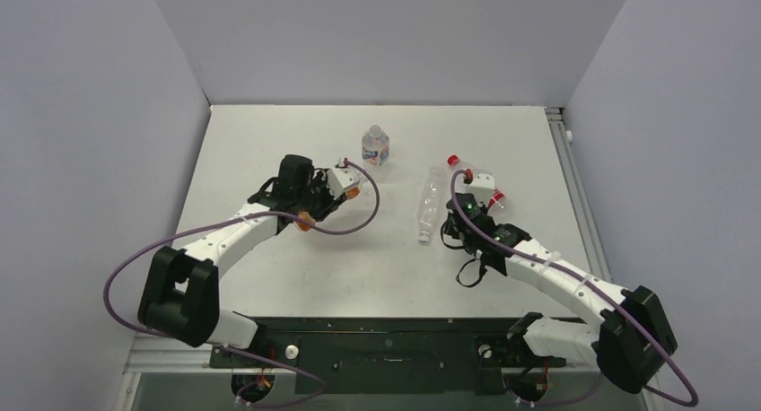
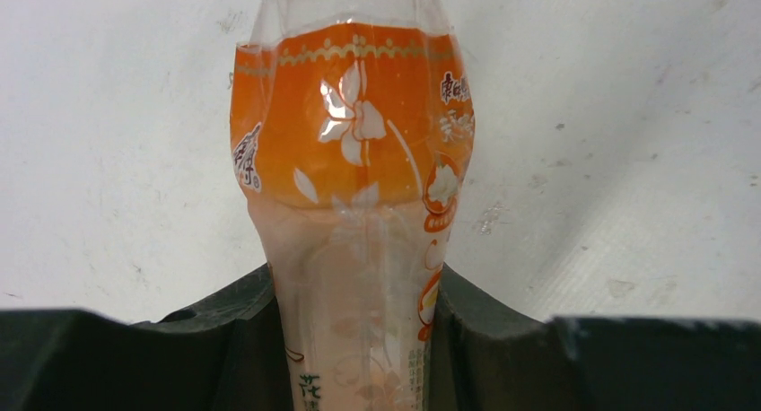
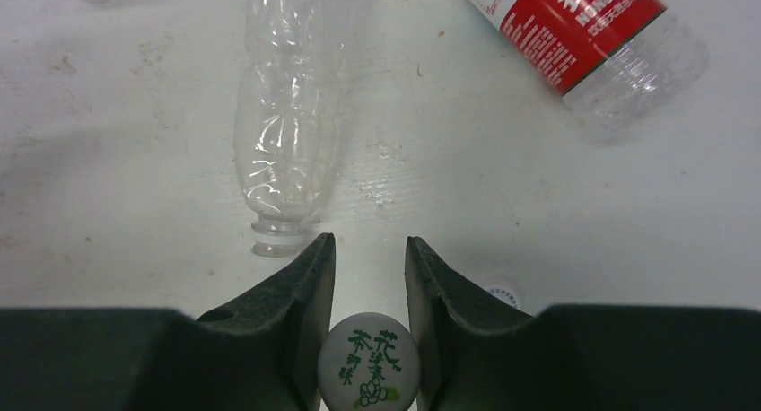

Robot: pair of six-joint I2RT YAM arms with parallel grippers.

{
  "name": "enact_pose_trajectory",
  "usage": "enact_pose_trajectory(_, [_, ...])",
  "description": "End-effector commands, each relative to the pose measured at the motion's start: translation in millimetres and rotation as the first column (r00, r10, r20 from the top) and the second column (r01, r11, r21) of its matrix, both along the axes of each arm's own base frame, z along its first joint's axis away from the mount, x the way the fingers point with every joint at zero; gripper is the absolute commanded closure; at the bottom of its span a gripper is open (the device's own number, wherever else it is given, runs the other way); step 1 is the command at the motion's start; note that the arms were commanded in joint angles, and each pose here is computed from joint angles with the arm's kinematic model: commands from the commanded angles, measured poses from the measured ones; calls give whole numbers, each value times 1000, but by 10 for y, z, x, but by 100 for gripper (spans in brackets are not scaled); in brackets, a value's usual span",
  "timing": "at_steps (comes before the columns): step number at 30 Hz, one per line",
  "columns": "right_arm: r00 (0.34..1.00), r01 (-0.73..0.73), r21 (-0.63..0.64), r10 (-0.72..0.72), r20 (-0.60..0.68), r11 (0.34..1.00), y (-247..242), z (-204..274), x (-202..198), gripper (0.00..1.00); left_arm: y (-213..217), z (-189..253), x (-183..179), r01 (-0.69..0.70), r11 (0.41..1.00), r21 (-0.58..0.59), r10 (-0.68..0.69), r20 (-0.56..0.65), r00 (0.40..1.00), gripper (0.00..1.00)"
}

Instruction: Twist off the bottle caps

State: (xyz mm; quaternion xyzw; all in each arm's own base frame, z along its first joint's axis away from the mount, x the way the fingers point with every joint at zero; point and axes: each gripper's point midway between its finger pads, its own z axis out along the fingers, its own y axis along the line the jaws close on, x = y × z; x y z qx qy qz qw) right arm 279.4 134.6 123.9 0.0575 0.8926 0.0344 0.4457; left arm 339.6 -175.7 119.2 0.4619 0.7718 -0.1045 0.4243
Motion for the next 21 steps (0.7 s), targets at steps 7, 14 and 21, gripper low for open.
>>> enact_pose_trajectory(7, [994, 106, 34, -106, -2, 994, 124, -627, 289, 100, 213, -293, 465, 18, 973, 230, -24, 22, 999, 93])
enact_pose_trajectory(14, [986, 162, 18, -161, -51, 987, 34, -982, 189, 93, 306, -613, 515, 39, 945, 324, -34, -21, 999, 83])
enact_pose_trajectory(21, [976, 210, 14, -209, -54, 978, -86, -1117, 62, 76, 309, -767, 557, 37, 940, 339, -24, -44, 999, 72])
